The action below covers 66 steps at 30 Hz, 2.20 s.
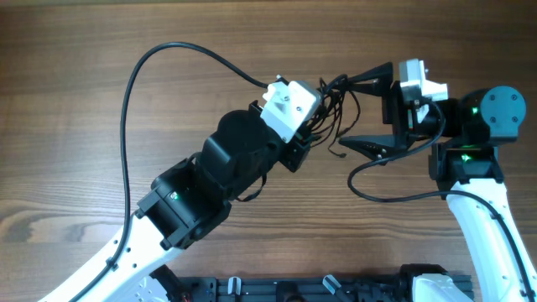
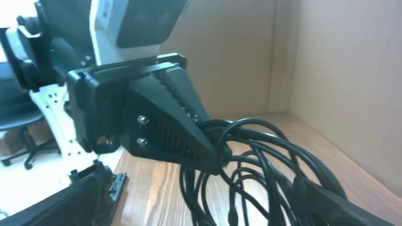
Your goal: Untangle cables
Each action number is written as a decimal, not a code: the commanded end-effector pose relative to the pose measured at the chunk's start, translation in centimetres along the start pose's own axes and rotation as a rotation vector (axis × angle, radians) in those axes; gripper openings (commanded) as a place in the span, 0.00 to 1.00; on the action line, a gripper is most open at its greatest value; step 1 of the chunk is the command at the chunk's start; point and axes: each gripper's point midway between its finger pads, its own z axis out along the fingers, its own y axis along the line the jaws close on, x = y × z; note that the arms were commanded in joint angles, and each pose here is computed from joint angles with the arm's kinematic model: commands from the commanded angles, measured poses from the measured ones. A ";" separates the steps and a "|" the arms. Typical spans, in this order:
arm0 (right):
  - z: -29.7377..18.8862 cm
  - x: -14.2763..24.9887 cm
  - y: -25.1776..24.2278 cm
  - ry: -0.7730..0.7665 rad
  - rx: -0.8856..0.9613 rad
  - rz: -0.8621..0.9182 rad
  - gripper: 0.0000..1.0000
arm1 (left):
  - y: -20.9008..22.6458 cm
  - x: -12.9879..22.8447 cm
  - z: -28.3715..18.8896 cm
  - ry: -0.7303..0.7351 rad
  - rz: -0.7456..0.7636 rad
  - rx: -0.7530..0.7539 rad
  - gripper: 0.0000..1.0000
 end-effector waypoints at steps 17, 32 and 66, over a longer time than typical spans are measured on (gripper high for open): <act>-0.2 1.4 1.2 0.044 -0.121 0.008 0.99 | -0.3 -2.7 -0.9 -0.101 0.002 0.015 0.04; -0.2 1.9 1.0 0.046 -0.120 0.119 0.99 | 1.8 -4.2 -1.2 -0.161 0.097 -0.115 0.04; -0.1 -1.1 -1.3 -0.039 0.047 0.145 1.00 | 2.9 0.4 1.4 0.012 0.063 -0.173 0.04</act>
